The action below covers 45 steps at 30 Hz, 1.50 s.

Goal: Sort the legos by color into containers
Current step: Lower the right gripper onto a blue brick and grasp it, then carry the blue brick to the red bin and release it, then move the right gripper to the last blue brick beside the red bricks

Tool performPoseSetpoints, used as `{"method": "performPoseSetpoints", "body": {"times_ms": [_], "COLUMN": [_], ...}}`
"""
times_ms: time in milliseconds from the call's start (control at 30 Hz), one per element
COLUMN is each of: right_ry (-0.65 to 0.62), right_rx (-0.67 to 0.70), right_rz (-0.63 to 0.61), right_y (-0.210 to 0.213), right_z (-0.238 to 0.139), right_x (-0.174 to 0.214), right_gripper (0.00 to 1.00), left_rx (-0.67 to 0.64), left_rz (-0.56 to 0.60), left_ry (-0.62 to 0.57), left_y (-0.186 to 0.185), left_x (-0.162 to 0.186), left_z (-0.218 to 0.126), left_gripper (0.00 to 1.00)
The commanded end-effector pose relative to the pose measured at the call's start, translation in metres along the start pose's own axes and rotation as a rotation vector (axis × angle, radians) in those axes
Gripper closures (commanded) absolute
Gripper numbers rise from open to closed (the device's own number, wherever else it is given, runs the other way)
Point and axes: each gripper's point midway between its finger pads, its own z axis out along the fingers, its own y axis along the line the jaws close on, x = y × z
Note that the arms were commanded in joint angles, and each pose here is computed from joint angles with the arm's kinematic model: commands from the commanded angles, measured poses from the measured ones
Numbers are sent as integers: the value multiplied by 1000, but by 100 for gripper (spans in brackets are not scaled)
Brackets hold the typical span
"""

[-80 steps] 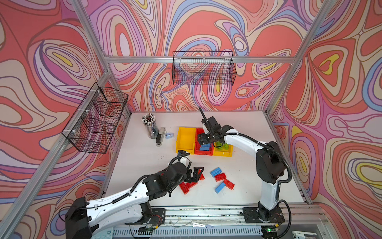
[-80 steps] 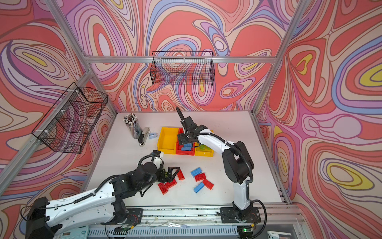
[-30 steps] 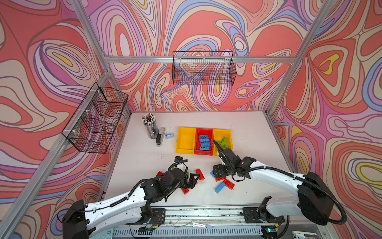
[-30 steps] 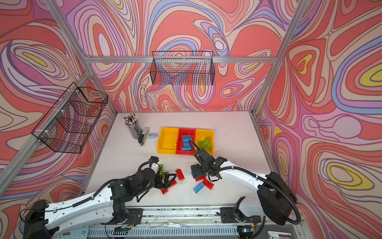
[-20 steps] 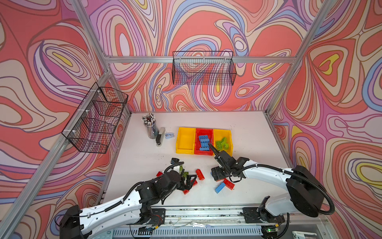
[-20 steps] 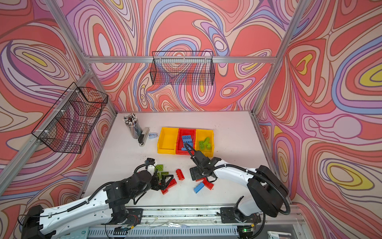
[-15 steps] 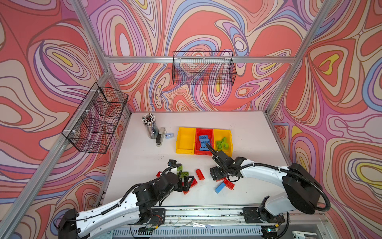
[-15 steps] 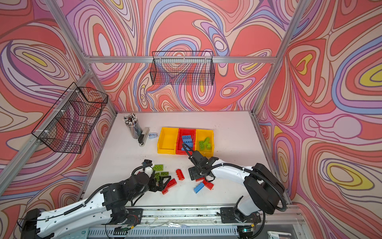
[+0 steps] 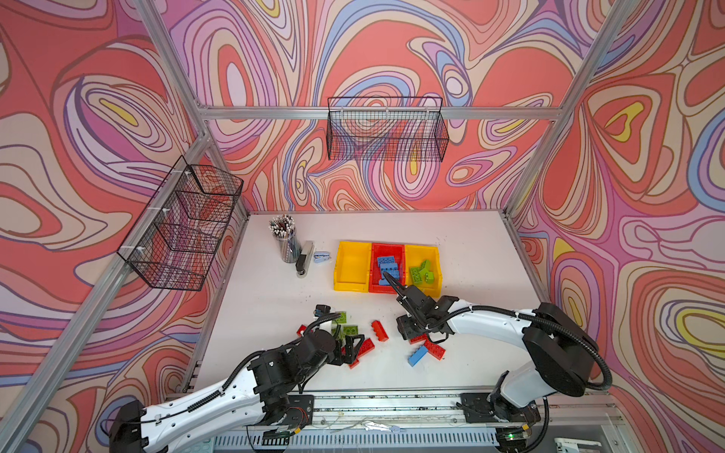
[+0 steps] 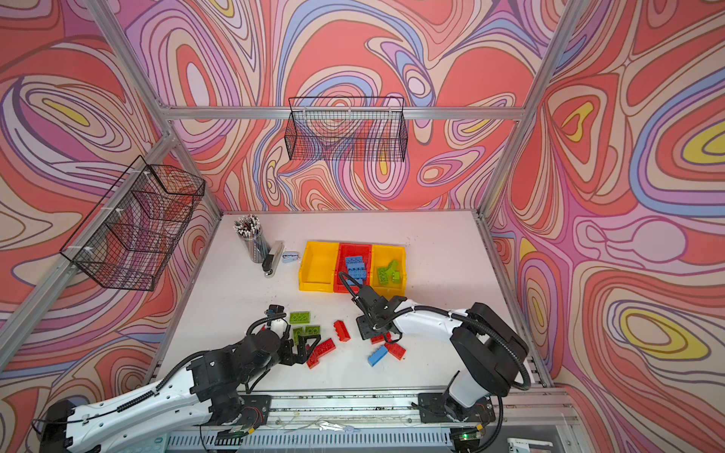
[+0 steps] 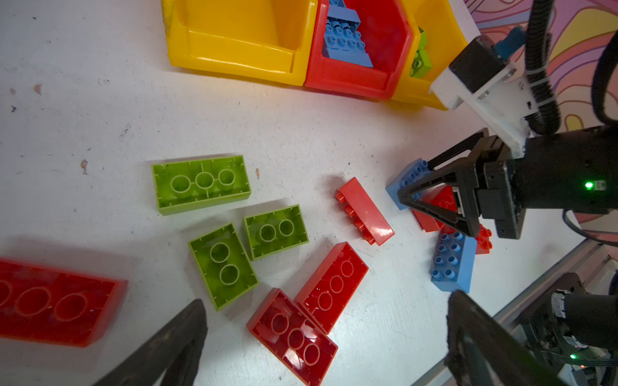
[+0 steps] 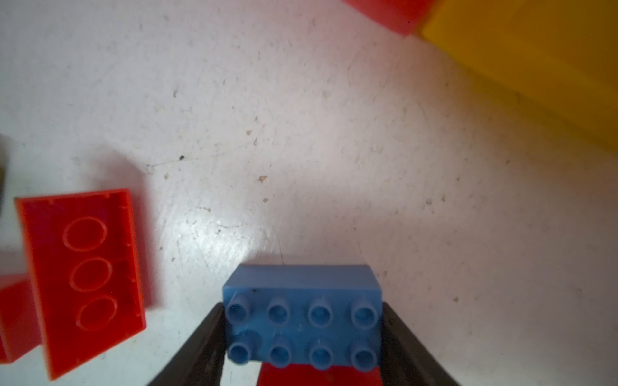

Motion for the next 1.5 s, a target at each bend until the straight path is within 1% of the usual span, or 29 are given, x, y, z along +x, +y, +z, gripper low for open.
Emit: {"method": "performPoseSetpoints", "body": {"times_ms": [0,100,200,267,400,600,833,900,967,1100,1133,1167,1233,1333,1467], "right_ry": [-18,-61,-119,-163,-217,-250,-212,-204,-200,-210,-216,-220,-232,-229,-200], "right_rx": [37,45,69,98,138,134,137,139,136,110,103,99,96,80,60], "right_rz": [-4,1,-6,-14,-18,-19,-25,-19,-13,-19,-18,-19,-14,-7,10], "right_y": [-3,-2,-2,-2,-6,-11,-17,-21,-23,-18,-17,-17,-17,-18,-19], "right_z": [-5,-19,-37,-51,-63,-53,-15,-7,-1,-2,-5,-10,-20,-36,-53], "right_x": [-8,-23,-46,-68,-109,-168,-207,-213,-218,-225,-226,-226,-224,-210,-168], "right_gripper": [44,45,46,46,46,47,47,46,40,15,10,8,5,4,5], "left_rx": [-21,-19,-17,-13,-17,12,-21,-27,-33,-42,-43,-45,-39,-20,9], "left_rz": [-14,-15,-15,-16,-16,-16,13,19,23,34,37,42,48,53,56], "left_ry": [-3,-4,-9,-19,-30,-38,-49,-53,-56,-62,-64,-63,-65,-60,-46], "left_y": [7,8,9,10,13,6,9,10,10,10,9,9,6,1,-8], "left_x": [3,3,3,2,2,0,-4,-6,-6,-10,-11,-12,-14,-15,-15], "left_z": [-1,-2,-4,-5,-5,-3,-3,-3,-4,-6,-6,-6,-7,-7,-5], "left_gripper": [0,0,0,0,0,0,0,0,0,0,0,0,0,0,0]}}
